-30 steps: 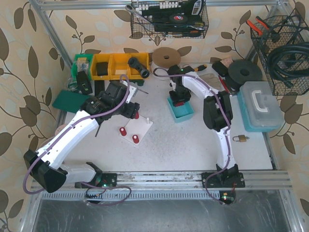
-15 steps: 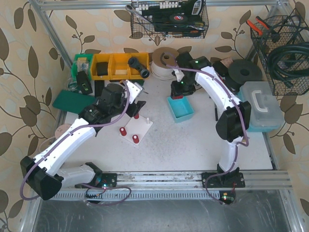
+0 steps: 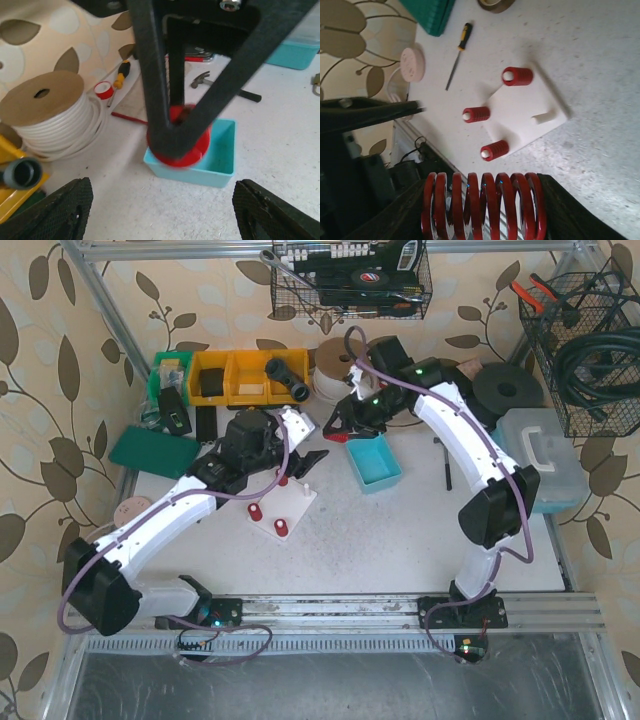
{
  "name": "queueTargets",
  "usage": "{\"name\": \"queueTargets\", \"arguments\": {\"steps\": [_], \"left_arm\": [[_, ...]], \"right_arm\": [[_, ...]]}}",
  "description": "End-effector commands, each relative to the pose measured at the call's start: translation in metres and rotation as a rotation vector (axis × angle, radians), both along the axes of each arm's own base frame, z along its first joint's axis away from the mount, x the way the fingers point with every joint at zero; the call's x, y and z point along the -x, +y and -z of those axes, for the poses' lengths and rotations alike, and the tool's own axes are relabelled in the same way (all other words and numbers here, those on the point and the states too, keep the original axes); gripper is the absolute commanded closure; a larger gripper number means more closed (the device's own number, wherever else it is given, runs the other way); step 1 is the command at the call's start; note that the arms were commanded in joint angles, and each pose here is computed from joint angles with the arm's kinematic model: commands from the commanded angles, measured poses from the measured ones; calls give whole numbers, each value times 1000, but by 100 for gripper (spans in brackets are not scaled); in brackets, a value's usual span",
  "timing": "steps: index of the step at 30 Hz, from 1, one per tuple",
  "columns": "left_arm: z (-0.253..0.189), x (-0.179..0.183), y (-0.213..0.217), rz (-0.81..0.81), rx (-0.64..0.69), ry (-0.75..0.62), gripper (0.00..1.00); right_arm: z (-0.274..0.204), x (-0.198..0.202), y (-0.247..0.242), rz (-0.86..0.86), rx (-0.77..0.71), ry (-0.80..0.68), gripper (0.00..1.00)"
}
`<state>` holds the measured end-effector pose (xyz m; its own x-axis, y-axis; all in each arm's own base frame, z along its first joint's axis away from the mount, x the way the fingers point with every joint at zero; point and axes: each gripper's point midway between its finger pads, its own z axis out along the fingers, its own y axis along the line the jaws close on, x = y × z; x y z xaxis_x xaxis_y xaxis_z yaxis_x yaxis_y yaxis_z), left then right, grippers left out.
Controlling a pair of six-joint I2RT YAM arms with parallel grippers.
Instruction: Install the large spring
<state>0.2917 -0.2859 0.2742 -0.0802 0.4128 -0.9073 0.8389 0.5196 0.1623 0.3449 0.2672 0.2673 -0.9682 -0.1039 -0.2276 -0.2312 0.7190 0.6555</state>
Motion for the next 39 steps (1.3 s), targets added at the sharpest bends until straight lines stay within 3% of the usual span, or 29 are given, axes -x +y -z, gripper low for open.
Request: {"name": "queueTargets", "arguments": {"steps": [1, 6, 14, 22, 27, 32, 39], "left_arm": [[-33, 0, -25, 123, 72, -90, 21], [-31, 2, -30, 139, 104, -75, 22], [-32, 5, -31, 149, 133, -65, 37], [-21, 5, -27, 131, 107, -45, 33], [-20, 4, -23, 115, 109, -43, 37], [-19, 4, -20, 112, 120, -34, 49], [-26, 2, -15, 99, 171, -27, 73]], "right_arm": [[-14, 14, 25, -59, -101, 22, 73], [-16, 21, 34, -65, -143, 29, 73], [-13, 22, 34, -48, -139, 26, 75], [-16, 23, 35, -51, -151, 25, 76], [-18, 24, 34, -58, -154, 20, 76], [-19, 24, 35, -62, -158, 14, 77], [-18, 22, 37, -69, -165, 20, 77]]}}
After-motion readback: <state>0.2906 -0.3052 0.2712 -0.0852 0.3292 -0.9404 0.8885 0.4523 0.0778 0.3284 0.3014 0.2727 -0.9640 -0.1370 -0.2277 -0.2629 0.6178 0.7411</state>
